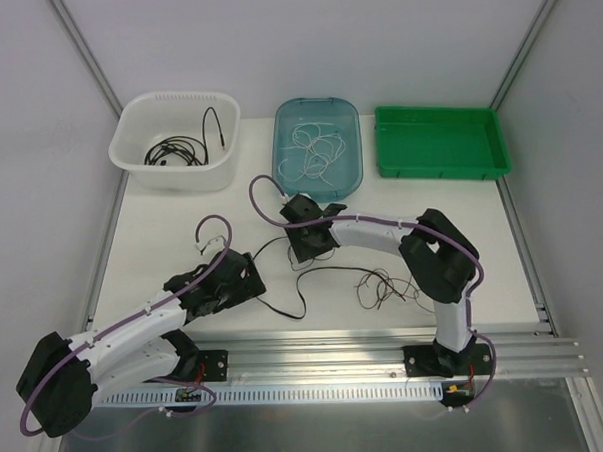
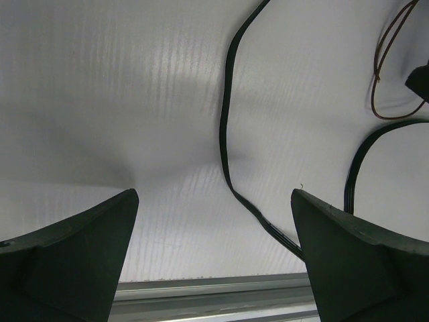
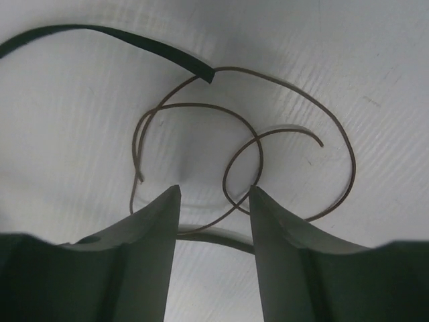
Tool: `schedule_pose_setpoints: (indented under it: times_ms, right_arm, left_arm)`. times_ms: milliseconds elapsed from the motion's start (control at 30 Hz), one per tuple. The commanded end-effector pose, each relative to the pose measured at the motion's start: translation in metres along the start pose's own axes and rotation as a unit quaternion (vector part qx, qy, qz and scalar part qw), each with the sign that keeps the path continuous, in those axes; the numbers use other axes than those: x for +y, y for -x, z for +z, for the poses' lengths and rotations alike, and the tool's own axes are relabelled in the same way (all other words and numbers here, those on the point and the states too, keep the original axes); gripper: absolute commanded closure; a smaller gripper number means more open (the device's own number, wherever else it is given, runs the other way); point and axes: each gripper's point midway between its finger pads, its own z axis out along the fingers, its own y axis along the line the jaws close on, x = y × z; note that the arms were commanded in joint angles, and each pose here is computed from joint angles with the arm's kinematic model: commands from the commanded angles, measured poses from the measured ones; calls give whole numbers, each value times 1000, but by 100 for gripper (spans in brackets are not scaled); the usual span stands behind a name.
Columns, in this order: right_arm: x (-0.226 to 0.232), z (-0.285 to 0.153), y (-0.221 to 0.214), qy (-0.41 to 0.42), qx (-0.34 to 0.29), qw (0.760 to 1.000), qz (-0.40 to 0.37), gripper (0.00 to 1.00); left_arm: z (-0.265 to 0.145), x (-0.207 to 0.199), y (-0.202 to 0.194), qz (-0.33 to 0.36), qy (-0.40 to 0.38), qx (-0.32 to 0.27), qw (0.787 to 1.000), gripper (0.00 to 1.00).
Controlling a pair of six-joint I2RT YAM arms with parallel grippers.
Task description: Untangle the cables
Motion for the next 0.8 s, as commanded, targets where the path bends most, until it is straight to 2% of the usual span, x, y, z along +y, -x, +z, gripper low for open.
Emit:
schedule_pose_setpoints:
  times_ms: [0,167,333,367,433,467,500,667,767]
  right_arm:
    - [-4,6,10,-27,-12,1000,-2,53]
    - [-11,23,-4,-52,7,999,-12,59]
    - [-15,33,-20,-71,25,997,-25,70]
    - [-15,35,-24,-71,31,997,-26,78]
    - [-16,36,-30,-73,40,996,-26,86]
    - [-16,35,-31,-72,41,996,-26,94]
    - [-16,34,-31,-72,42,996,-27,98]
    - [-12,6,-27,-56,23,998,-22,99]
    - [-8,-25,-11,-33,-15,999,-9,99]
  left_arm:
    - [-1,-1,3,-1,-7,-12,1000,1]
    - [-1,-1,3,0,-6,-11,1000,1]
    - [-1,-1,2,1,-7,-9,1000,1]
    - [-1,-2,2,1,-9,-9,1000,1]
    - [-1,-1,2,-1,-10,-9,1000,1]
    - [-2,-3,2,-1,-13,-9,1000,1]
    - [-2,-3,2,-1,-14,-9,1000,1]
    - [-5,-4,2,-5,-22,-10,1000,1]
    - [-6,-6,3,-7,-28,-13,1000,1]
